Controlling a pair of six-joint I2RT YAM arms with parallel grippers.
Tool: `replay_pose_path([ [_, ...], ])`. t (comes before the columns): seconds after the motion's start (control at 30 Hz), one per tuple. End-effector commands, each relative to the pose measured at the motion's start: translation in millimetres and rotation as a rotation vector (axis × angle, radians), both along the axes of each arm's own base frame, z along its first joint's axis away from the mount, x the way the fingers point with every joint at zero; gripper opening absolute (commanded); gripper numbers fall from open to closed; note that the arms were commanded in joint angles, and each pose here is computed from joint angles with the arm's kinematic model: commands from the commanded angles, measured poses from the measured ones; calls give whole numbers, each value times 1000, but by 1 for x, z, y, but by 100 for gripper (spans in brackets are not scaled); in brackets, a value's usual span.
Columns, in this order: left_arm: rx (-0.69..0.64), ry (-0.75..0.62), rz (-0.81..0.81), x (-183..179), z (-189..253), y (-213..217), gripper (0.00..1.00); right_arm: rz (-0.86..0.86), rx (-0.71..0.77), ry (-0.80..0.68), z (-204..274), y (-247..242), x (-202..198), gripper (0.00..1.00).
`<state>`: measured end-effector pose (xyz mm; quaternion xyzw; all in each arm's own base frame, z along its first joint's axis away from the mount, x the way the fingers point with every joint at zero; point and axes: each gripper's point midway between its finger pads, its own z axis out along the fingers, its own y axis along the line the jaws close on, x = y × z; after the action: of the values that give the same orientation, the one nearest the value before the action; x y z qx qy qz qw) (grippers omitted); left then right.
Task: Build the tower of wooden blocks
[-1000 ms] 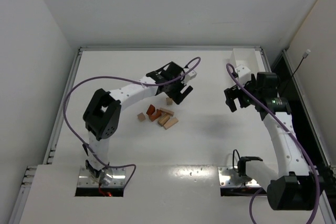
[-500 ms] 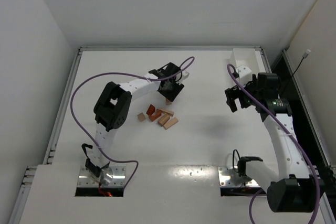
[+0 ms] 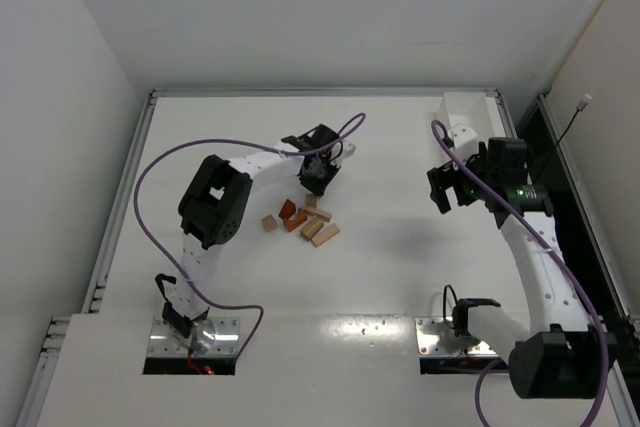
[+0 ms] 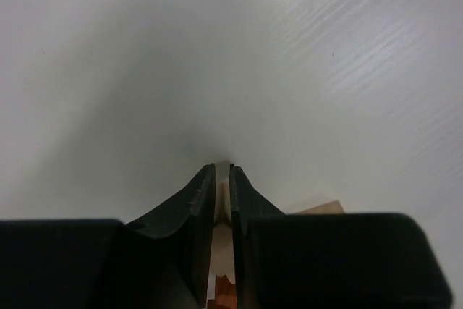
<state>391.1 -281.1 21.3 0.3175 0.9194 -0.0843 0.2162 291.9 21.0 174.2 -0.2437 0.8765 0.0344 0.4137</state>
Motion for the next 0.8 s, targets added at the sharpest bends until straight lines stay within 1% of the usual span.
replay_pose_path([
  [0.0, -2, 27, 12, -19, 15, 23, 10, -6, 9, -33, 7, 0, 7, 88],
  [0.07, 13, 65, 8, -38, 7, 34, 10, -6, 9, -33, 9, 0, 9, 88],
  [0.17, 19, 66, 9, -52, 13, 48, 9, 1, 15, -33, 9, 2, 9, 88],
  [0.2, 35, 90, 10, -63, 6, 56, 9, 1, 15, -33, 9, 2, 9, 88],
  [0.23, 18, 82, 5, -67, 14, 56, 9, 1, 15, -33, 9, 2, 9, 88],
  [0.3, 19, 101, 12, -77, 12, 65, 8, 9, 22, -34, 9, 4, 8, 88],
  [0.4, -4, 91, 16, -81, 21, 65, 8, 16, 28, -34, 9, 5, 8, 88],
  [0.5, -11, 109, 29, -91, 20, 69, 8, 16, 28, -34, 9, 5, 8, 88],
  [0.53, -24, 88, 28, -88, 24, 67, 10, 16, 28, -34, 9, 5, 8, 88],
  [0.57, -20, 72, 34, -86, 28, 68, 16, 16, 28, -34, 9, 5, 8, 88],
  [0.6, -29, 48, 46, -81, 33, 67, 25, 16, 28, -34, 9, 5, 8, 88],
  [0.63, -41, 13, 50, -74, 42, 64, 45, 16, 28, -34, 9, 5, 8, 88],
  [0.7, -60, -37, 55, -62, 57, 60, 55, 22, 35, -25, 6, 7, 6, 88],
  [0.73, -78, -64, 55, -54, 68, 55, 63, 23, 35, -25, 6, 7, 6, 88],
  [0.77, -77, -61, 55, -52, 69, 54, 65, 23, 35, -25, 6, 7, 6, 88],
])
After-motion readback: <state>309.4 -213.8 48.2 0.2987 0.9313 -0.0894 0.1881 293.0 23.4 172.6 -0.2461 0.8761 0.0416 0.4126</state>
